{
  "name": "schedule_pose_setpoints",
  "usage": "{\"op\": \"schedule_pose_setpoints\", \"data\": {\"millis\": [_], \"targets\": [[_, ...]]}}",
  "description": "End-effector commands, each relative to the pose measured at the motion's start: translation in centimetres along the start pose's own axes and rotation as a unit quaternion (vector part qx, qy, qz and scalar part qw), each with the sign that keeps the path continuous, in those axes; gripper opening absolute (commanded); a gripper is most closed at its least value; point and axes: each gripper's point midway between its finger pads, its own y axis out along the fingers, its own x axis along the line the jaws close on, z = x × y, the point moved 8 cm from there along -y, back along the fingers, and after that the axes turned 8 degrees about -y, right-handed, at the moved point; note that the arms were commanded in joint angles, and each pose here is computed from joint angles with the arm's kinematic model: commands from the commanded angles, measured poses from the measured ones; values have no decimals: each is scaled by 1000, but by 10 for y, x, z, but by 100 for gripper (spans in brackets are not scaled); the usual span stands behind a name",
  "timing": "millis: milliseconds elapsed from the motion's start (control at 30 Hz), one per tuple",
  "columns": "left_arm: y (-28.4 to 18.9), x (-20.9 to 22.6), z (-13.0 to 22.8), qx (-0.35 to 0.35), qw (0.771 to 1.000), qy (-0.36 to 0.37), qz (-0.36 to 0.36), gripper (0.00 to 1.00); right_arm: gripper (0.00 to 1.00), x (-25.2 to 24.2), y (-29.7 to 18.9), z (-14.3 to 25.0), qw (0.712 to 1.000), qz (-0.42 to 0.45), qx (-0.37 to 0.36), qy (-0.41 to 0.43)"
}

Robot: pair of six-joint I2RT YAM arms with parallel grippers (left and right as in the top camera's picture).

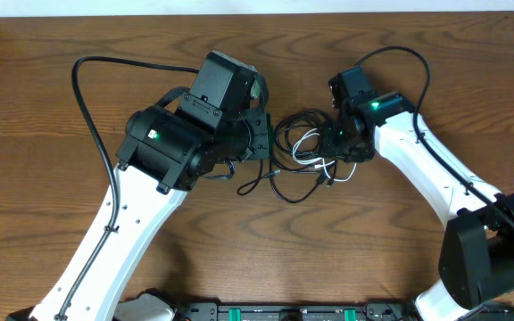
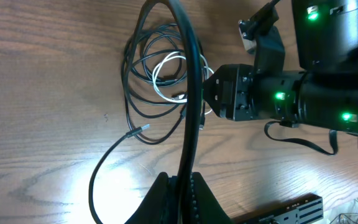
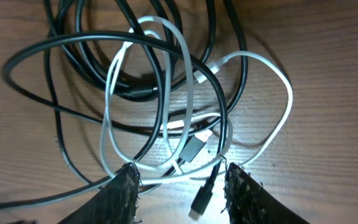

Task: Untangle cables

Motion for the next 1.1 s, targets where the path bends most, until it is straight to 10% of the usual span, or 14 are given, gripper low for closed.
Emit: {"op": "schedule_pose_setpoints", "data": {"millis": [0, 667, 1067], "targets": [[1, 2, -2, -3, 1000, 1, -7, 8, 43, -1, 6, 4, 1000, -8, 5, 11], [1, 2, -2, -3, 1000, 1, -7, 8, 55, 6, 23, 11, 993, -20, 0, 115], [1, 2, -2, -3, 1000, 1, -7, 8, 35, -5, 26, 5, 991, 33, -46, 124]]}}
